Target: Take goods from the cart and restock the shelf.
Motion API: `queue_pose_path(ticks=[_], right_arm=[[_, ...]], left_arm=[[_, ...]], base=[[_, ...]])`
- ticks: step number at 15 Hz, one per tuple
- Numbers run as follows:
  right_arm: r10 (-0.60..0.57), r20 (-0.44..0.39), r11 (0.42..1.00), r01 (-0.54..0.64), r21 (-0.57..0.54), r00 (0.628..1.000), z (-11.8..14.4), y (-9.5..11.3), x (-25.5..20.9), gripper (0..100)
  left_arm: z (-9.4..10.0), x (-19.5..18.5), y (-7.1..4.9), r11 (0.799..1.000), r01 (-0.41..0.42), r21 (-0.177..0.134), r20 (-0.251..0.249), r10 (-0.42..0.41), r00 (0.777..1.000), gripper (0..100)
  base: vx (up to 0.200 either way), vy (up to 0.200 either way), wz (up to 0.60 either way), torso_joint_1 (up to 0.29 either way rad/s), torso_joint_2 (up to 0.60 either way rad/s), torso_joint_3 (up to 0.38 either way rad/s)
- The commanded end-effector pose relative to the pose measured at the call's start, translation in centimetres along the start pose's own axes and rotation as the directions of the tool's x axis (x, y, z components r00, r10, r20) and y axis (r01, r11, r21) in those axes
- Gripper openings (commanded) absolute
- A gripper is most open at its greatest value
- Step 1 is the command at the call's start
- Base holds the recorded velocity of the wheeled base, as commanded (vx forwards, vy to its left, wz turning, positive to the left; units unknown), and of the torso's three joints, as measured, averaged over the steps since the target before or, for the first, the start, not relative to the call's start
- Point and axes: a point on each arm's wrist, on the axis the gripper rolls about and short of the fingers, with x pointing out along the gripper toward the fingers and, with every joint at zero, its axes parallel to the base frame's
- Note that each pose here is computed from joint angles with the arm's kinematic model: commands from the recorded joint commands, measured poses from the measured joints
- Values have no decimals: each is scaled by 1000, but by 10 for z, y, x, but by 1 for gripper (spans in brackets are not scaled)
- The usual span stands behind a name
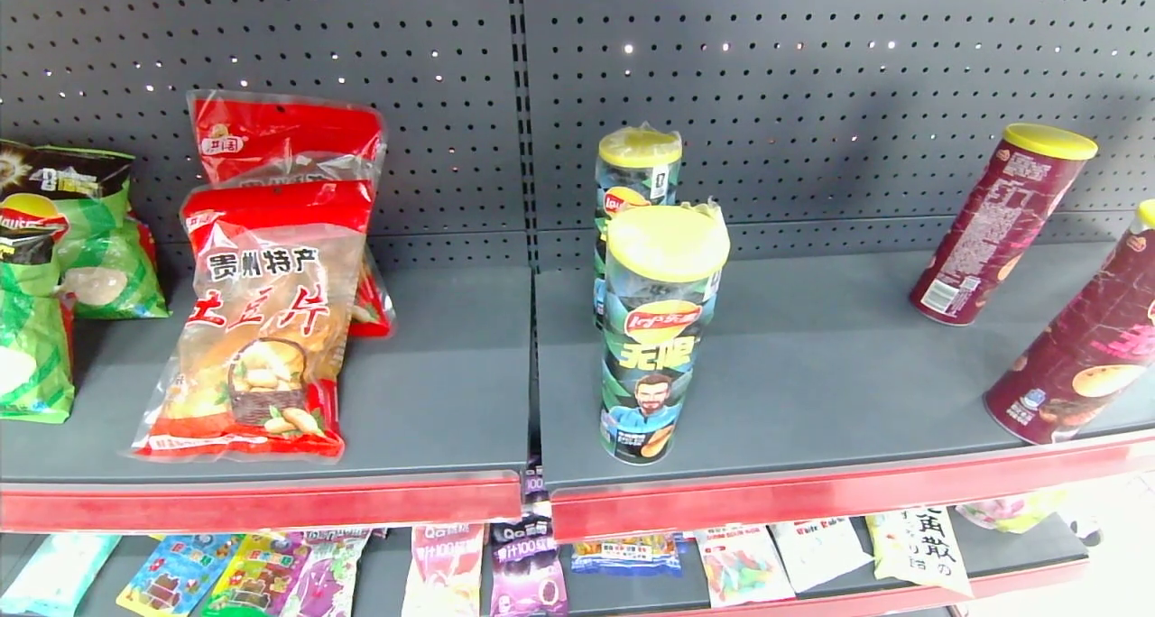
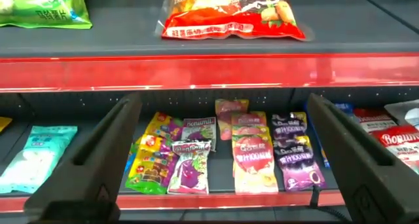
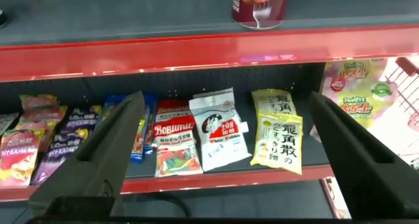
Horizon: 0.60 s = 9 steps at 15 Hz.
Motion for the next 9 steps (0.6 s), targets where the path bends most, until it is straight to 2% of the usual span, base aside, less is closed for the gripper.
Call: queue_pose_path(ticks=[1,5,9], right_arm=[[1,0,1000,-1,0,1000,0,0,0,100],[-1,0,1000,1,0,1000,0,0,0,100],[-1,0,1000,1,0,1000,0,0,0,100]], left_arm=[[0,0,0,1000,-2,-1,-4,2,1000,100],[0,0,0,1000,-2,-1,-4,2,1000,100],[0,0,0,1000,-2,-1,-4,2,1000,100]], base=[[-200,0,0,2,7,2],[-200,0,0,8,1,4],[0,0,0,0,0,0]])
